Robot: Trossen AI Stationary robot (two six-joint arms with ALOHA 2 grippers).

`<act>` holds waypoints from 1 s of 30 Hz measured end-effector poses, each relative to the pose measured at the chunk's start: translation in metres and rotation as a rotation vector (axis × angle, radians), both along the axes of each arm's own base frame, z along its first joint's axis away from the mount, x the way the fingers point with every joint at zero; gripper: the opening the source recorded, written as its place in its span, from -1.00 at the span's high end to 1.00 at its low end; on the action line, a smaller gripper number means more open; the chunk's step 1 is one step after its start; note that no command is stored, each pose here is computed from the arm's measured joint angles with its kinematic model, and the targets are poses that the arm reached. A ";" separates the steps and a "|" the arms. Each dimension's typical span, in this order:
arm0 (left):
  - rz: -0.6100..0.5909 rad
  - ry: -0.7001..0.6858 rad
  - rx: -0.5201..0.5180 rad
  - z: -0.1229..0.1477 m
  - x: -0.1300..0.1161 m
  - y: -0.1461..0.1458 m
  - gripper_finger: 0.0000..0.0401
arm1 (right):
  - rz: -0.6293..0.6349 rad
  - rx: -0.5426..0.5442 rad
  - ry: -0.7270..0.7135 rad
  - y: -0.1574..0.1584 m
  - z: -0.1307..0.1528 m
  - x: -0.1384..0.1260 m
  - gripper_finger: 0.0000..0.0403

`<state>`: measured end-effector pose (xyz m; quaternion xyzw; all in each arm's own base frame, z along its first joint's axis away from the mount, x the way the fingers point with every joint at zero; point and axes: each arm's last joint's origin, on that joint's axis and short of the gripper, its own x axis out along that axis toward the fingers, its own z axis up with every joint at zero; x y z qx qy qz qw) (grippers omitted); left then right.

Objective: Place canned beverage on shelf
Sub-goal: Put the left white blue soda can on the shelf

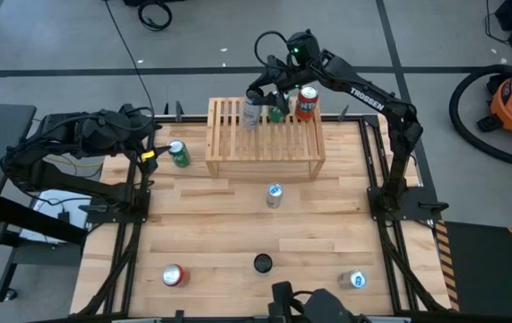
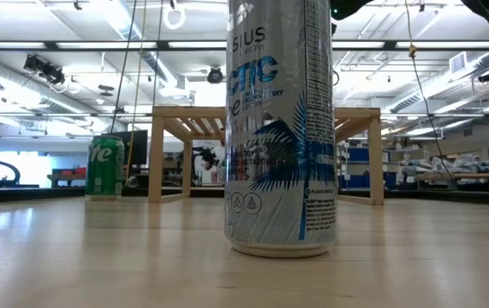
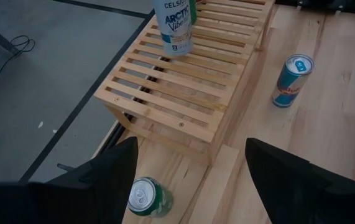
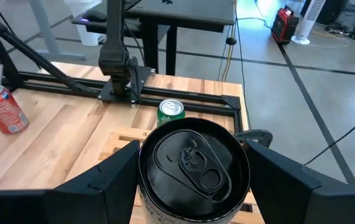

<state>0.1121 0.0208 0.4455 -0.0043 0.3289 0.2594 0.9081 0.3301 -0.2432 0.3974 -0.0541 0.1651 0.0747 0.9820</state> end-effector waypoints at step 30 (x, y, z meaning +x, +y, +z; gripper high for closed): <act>0.000 -0.001 0.001 0.000 0.000 0.000 -0.49 | -0.019 -0.152 0.047 0.008 -0.004 0.007 -0.34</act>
